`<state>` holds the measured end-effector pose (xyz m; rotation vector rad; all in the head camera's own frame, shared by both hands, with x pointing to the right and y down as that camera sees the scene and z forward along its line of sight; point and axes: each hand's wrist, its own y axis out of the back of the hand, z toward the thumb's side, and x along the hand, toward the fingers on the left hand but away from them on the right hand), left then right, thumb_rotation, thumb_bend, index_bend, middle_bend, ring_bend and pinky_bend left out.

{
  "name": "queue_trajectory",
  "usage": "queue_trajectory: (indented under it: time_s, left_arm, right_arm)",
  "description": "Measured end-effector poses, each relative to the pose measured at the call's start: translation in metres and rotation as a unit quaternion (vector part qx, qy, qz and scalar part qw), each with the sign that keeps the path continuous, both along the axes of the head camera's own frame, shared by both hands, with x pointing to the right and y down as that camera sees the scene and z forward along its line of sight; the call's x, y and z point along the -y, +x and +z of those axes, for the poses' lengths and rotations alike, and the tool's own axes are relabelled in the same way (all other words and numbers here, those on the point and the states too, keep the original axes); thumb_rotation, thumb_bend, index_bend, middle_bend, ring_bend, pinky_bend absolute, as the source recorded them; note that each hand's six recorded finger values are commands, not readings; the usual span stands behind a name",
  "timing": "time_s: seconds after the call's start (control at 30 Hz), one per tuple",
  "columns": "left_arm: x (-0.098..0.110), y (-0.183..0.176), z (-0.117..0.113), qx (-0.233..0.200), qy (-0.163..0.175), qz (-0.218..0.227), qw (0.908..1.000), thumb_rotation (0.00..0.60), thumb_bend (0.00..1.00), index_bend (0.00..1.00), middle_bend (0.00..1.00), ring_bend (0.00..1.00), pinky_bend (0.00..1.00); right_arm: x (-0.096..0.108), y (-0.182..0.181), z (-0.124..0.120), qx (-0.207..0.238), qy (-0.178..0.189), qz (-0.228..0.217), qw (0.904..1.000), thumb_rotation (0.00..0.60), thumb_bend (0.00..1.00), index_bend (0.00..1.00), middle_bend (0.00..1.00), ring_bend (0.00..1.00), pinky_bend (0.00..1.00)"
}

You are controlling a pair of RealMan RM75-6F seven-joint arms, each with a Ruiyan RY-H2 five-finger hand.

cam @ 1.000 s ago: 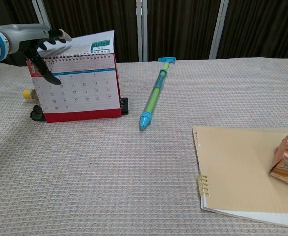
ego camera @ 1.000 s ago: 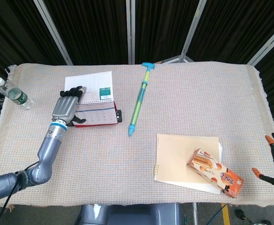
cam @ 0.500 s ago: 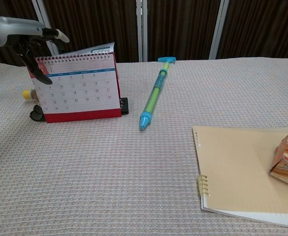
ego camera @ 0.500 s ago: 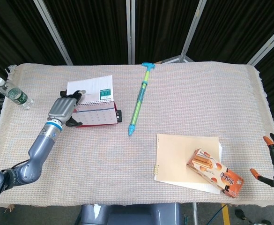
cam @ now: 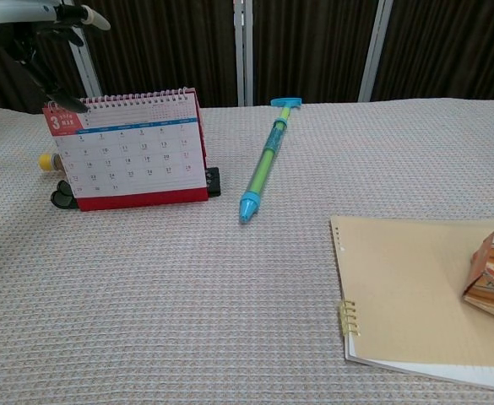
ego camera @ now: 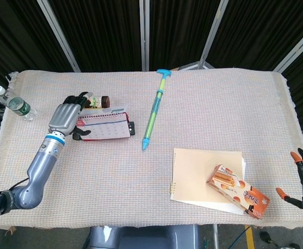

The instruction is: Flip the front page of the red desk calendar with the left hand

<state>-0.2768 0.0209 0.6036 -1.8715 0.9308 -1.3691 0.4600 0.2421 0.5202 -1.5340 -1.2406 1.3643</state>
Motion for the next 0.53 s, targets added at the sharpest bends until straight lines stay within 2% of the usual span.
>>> queue_trajectory:
  time_s: [0.17, 0.3, 0.4, 0.53]
  left_arm:
    - [-0.005, -0.005, -0.016, -0.02, 0.045, -0.002, 0.9988, 0.6, 0.0, 0.0, 0.0, 0.0, 0.0]
    - [-0.022, -0.014, -0.025, -0.018, 0.078, 0.007, 0.9967, 0.6, 0.0, 0.0, 0.0, 0.0, 0.0]
    - [-0.045, -0.027, -0.028, -0.005, 0.101, 0.012, 0.9947, 0.6, 0.0, 0.0, 0.0, 0.0, 0.0]
    - [-0.095, -0.05, -0.026, 0.022, 0.12, 0.017, 0.9924, 0.6, 0.0, 0.0, 0.0, 0.0, 0.0]
  right_arm:
    - [0.0, 0.0, -0.003, 0.001, 0.004, -0.001, 1.0, 0.6, 0.07, 0.01, 0.0, 0.0, 0.0]
    - [0.0, 0.001, -0.006, 0.0, 0.011, -0.001, 0.9999, 0.6, 0.07, 0.01, 0.0, 0.0, 0.0]
    - [0.0, 0.002, -0.009, -0.004, 0.016, -0.001, 0.9999, 0.6, 0.07, 0.01, 0.0, 0.0, 0.0]
    - [0.0, 0.002, -0.013, -0.01, 0.023, -0.002, 0.9997, 0.6, 0.07, 0.01, 0.0, 0.0, 0.0]
